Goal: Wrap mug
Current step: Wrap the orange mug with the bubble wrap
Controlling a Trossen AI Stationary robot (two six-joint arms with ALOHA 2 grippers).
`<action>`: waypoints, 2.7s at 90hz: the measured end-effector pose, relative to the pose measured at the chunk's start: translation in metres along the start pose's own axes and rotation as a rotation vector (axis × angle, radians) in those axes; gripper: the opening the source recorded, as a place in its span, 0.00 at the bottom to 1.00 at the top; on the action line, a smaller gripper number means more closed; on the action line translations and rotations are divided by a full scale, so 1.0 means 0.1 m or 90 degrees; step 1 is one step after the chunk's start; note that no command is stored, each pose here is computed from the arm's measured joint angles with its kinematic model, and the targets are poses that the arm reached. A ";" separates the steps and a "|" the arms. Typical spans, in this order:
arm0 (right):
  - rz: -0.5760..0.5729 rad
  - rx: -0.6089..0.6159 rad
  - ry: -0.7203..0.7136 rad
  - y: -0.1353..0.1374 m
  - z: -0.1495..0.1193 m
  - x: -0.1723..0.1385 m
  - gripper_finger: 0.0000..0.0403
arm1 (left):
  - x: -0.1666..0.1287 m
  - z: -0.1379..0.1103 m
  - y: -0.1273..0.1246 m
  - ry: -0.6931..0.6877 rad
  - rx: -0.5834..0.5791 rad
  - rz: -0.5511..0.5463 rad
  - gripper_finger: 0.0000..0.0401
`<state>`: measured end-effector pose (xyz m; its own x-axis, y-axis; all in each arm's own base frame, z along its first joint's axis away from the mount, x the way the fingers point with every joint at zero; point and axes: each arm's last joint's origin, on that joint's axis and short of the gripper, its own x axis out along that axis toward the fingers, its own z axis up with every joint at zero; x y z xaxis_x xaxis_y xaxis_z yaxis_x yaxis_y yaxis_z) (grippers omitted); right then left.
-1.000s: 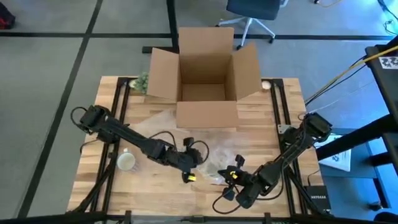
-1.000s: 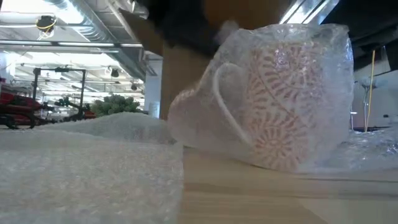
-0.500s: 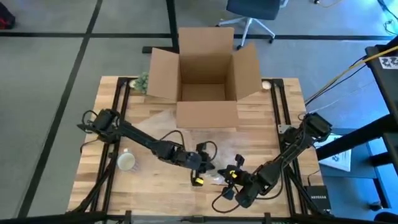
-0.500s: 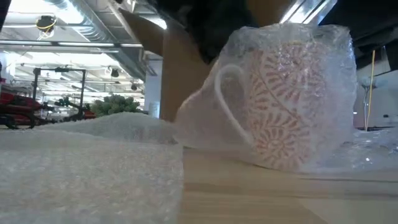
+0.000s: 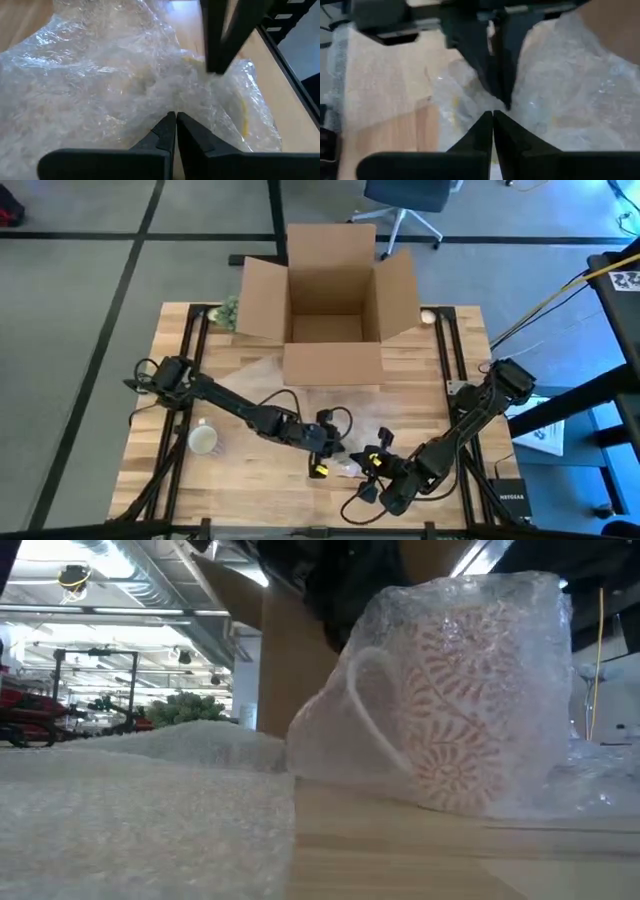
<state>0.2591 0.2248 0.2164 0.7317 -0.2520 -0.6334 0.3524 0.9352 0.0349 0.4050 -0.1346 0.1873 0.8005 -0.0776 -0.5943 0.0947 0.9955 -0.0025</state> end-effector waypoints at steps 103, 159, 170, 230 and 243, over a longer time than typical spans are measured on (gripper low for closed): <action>0.076 0.045 0.169 -0.29 0.56 0.07 0.00 | -0.01 0.02 0.01 -0.006 0.026 -0.002 0.00; 0.096 0.089 0.126 -0.57 0.59 0.20 0.00 | -0.01 0.02 0.02 -0.008 0.025 0.001 0.00; 0.090 0.075 0.151 -0.51 0.50 0.31 0.00 | -0.01 0.02 0.03 -0.006 0.023 0.003 0.00; 0.094 0.031 0.237 -0.37 0.27 0.59 0.00 | -0.17 0.11 0.04 -0.016 0.027 0.008 0.00; 0.088 0.017 0.244 -0.34 0.20 0.58 0.00 | -0.45 0.26 0.06 -0.022 0.027 0.015 0.00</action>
<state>0.3015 0.1738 0.1938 0.5041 -0.0081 -0.8636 0.2840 0.9459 0.1569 0.3851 -0.1264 0.2346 0.8227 -0.0570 -0.5656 0.0998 0.9940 0.0450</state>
